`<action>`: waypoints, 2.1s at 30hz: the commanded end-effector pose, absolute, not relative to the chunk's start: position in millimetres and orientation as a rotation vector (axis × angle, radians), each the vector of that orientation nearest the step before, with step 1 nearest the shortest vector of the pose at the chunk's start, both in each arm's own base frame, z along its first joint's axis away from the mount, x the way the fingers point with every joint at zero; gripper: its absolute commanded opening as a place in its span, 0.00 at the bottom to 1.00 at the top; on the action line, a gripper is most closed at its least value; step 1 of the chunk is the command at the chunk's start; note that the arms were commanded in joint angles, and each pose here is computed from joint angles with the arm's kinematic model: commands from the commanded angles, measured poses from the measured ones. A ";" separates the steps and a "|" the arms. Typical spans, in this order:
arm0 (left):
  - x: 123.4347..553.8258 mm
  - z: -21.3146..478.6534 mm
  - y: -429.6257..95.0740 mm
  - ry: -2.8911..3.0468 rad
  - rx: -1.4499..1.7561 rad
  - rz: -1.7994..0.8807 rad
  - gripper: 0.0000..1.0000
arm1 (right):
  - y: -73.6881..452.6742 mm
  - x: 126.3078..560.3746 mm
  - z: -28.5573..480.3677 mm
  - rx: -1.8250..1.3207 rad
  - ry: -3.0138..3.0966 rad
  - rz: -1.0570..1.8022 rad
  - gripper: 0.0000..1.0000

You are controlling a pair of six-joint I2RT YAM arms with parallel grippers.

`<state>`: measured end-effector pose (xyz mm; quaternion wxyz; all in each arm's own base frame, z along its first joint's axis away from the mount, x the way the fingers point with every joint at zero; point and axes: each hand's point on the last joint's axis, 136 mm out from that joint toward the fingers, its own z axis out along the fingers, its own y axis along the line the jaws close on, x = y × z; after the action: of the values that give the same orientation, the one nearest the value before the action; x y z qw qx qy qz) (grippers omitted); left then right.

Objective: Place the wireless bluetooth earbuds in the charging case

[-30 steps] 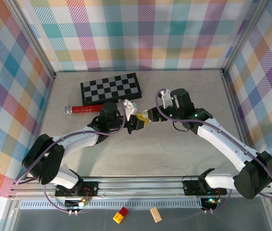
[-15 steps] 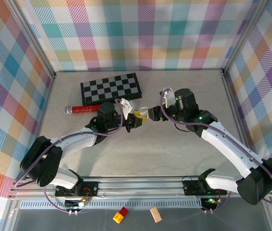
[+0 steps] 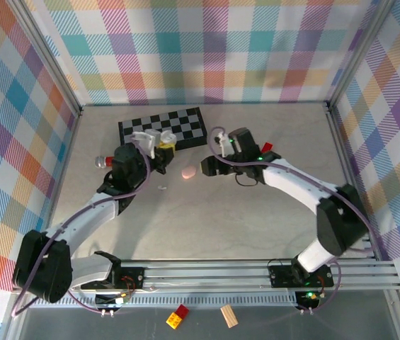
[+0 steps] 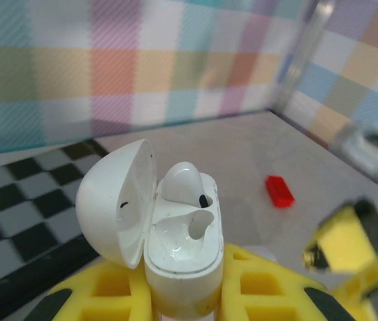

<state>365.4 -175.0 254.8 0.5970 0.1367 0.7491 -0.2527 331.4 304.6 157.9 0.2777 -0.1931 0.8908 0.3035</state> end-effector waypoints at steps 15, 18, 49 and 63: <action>392.8 283.4 -25.3 1.700 -0.238 -0.466 0.17 | 464.1 314.4 87.1 -1.155 2.367 0.712 0.65; 390.2 284.7 -17.0 1.683 -0.270 -0.473 0.16 | 472.1 318.4 70.6 -1.180 2.390 0.637 0.61; 389.9 280.4 -23.7 1.695 -0.247 -0.515 0.16 | 483.9 321.5 19.0 -1.304 2.511 0.342 0.24; 387.4 276.2 -24.6 1.705 -0.231 -0.506 0.17 | 442.4 315.7 44.0 -1.174 2.564 0.232 0.22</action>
<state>390.1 -25.3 270.7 0.6157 -0.1090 0.7495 -0.2175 320.4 457.4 25.0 0.1502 -0.4311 0.8853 0.0888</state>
